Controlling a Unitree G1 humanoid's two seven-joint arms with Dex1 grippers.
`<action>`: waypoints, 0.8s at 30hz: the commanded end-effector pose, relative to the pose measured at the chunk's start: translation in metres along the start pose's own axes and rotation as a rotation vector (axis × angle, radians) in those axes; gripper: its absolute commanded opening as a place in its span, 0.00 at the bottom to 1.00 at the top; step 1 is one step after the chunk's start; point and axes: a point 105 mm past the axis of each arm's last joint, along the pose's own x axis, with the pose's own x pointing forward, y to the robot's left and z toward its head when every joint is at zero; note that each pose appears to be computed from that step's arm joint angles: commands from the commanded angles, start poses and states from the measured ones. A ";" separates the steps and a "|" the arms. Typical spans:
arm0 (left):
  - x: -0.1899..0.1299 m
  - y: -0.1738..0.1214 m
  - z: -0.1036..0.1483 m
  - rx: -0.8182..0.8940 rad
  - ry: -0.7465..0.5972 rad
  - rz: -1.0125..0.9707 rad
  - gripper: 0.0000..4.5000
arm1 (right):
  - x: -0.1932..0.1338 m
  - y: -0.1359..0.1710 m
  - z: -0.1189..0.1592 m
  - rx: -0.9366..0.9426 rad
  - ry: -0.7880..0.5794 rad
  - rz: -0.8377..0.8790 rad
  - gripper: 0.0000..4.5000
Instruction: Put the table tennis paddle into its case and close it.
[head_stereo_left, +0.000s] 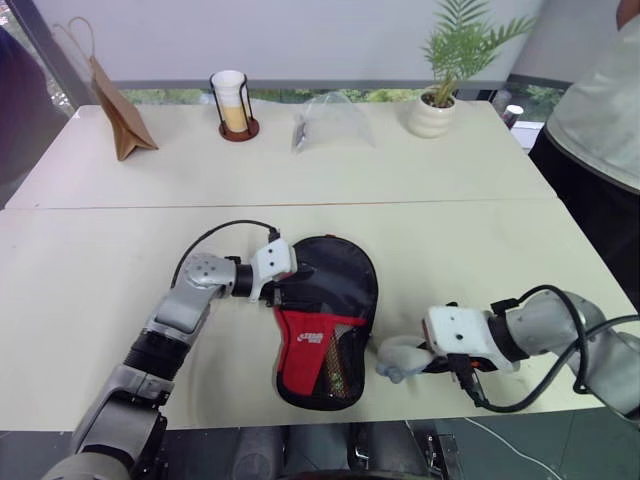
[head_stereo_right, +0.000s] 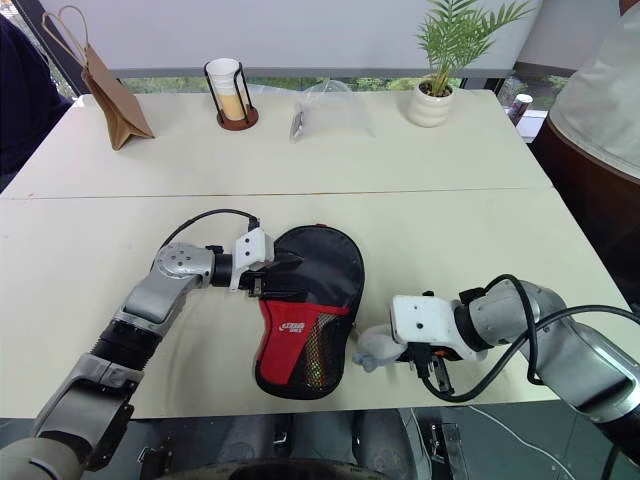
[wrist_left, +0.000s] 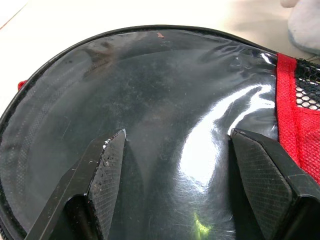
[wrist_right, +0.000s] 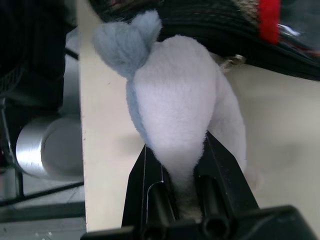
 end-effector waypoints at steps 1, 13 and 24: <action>0.000 -0.009 -0.035 -0.077 0.127 -0.014 0.77 | -0.015 -0.015 -0.005 0.093 0.009 -0.085 0.01; 0.009 -0.006 -0.033 -0.062 0.116 -0.015 0.77 | -0.013 0.029 0.006 0.178 -0.034 0.098 0.01; 0.012 -0.009 -0.042 -0.039 0.167 -0.012 0.77 | 0.023 0.031 -0.004 0.105 -0.039 0.068 0.01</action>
